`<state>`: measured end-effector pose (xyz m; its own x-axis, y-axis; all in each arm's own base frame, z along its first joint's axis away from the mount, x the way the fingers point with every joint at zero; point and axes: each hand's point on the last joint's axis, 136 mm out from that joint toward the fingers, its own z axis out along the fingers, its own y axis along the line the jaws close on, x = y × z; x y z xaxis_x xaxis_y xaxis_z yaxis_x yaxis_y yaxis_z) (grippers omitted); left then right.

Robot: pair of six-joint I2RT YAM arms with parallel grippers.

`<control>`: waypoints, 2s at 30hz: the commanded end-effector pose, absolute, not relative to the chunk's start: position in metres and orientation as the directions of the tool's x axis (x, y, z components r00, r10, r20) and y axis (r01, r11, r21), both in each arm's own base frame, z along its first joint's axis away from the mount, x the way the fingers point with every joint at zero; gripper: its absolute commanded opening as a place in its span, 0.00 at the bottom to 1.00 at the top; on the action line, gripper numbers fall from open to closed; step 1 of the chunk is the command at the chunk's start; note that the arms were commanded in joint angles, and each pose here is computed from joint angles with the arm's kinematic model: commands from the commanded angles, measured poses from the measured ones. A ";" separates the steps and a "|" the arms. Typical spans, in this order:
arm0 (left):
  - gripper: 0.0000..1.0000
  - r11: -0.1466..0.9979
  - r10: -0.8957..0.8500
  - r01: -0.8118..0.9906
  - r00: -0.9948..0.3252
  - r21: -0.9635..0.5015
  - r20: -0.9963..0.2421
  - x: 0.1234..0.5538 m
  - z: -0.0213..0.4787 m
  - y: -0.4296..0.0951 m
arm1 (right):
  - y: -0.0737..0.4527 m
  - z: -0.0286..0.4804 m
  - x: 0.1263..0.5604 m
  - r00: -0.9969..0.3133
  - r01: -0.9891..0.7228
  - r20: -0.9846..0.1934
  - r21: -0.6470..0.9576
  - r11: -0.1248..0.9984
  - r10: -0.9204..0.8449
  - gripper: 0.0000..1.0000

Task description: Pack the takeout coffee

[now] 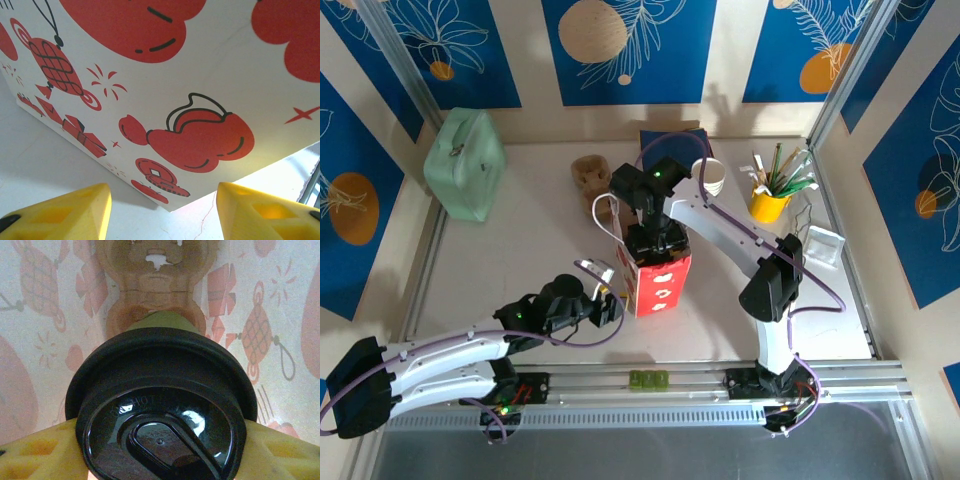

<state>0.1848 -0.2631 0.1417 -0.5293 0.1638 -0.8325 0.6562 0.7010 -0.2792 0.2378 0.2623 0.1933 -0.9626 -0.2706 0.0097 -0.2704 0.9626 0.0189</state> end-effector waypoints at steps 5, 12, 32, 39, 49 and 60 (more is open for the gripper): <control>0.58 0.702 0.181 0.663 -0.520 -0.260 -0.835 0.182 0.138 -0.262 | 0.269 0.185 0.239 -0.957 -0.289 0.009 0.045 0.956 -0.289 0.62; 0.58 0.703 0.182 0.661 -0.521 -0.260 -0.834 0.182 0.137 -0.262 | 0.267 0.178 0.240 -0.956 -0.292 0.002 0.029 0.956 -0.293 0.61; 0.58 0.708 0.176 0.654 -0.530 -0.267 -0.830 0.182 0.134 -0.261 | 0.268 0.157 0.239 -0.958 -0.288 0.001 0.026 0.957 -0.288 0.61; 0.58 0.712 0.178 0.650 -0.531 -0.263 -0.829 0.183 0.133 -0.260 | 0.268 0.157 0.233 -0.957 -0.289 0.012 0.024 0.957 -0.289 0.61; 0.58 0.714 0.180 0.647 -0.539 -0.267 -0.823 0.184 0.129 -0.263 | 0.265 0.181 0.227 -0.957 -0.290 0.018 0.013 0.957 -0.290 0.61; 0.58 0.715 0.181 0.646 -0.541 -0.267 -0.821 0.185 0.127 -0.263 | 0.263 0.185 0.219 -0.962 -0.271 0.027 0.010 0.963 -0.271 0.61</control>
